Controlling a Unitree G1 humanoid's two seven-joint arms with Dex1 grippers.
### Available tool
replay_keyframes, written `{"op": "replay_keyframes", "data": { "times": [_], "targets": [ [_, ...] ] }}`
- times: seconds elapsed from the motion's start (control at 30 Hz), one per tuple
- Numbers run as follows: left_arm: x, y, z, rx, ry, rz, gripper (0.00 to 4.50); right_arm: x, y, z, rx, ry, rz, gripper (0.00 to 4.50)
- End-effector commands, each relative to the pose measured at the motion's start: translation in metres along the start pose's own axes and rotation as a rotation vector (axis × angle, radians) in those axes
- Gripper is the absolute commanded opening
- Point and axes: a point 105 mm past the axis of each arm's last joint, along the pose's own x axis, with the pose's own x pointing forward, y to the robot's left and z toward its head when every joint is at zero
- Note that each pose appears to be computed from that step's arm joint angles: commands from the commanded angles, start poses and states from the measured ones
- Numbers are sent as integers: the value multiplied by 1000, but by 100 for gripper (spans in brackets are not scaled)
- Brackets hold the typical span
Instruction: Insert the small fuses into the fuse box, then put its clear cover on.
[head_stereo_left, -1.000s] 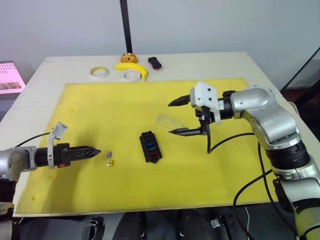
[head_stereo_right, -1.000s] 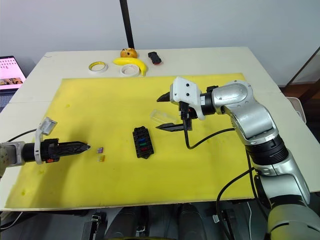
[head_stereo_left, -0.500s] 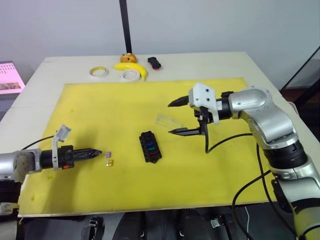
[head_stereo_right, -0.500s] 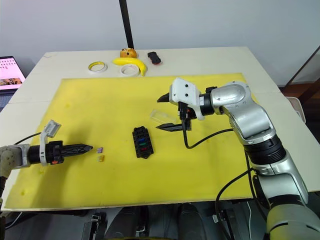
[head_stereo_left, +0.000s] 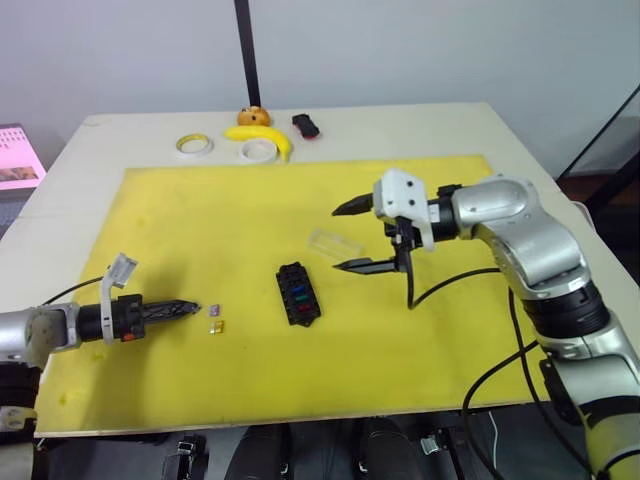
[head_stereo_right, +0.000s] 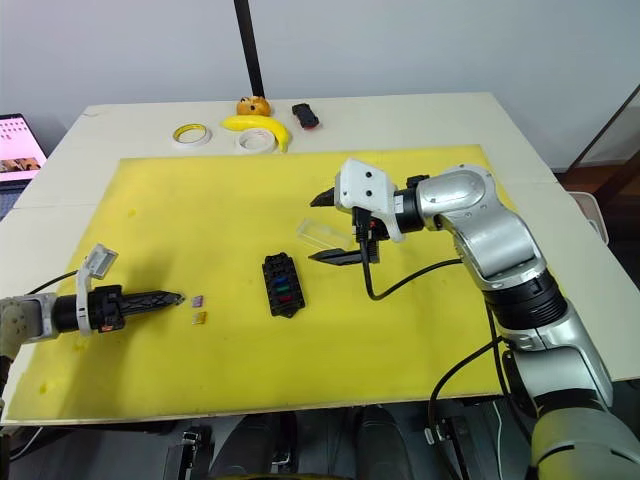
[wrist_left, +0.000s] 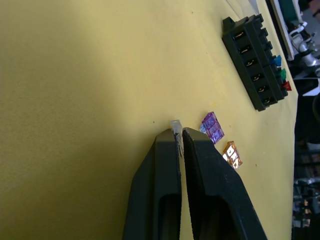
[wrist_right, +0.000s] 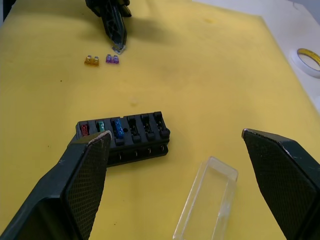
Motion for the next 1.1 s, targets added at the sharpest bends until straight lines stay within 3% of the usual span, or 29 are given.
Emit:
{"op": "replay_keyframes", "data": {
  "times": [0.03,0.37,0.47,0.73,0.9,1.1],
  "targets": [
    [-6,7,-7,-17,18,44,26,-2,-3,9,-41,-13,-9,450],
    [-10,7,-5,8,-13,58,12,0,-1,10,-41,-23,4,450],
    [-13,3,5,34,-57,57,12,1,1,11,-40,-27,13,450],
    [-15,-64,62,238,-220,-79,12,1,6,18,35,-75,41,450],
    [7,-123,86,413,-246,-229,12,8,3,34,230,-173,49,450],
    [41,-166,92,525,-228,-383,12,18,5,51,327,-221,83,450]
  ]
}}
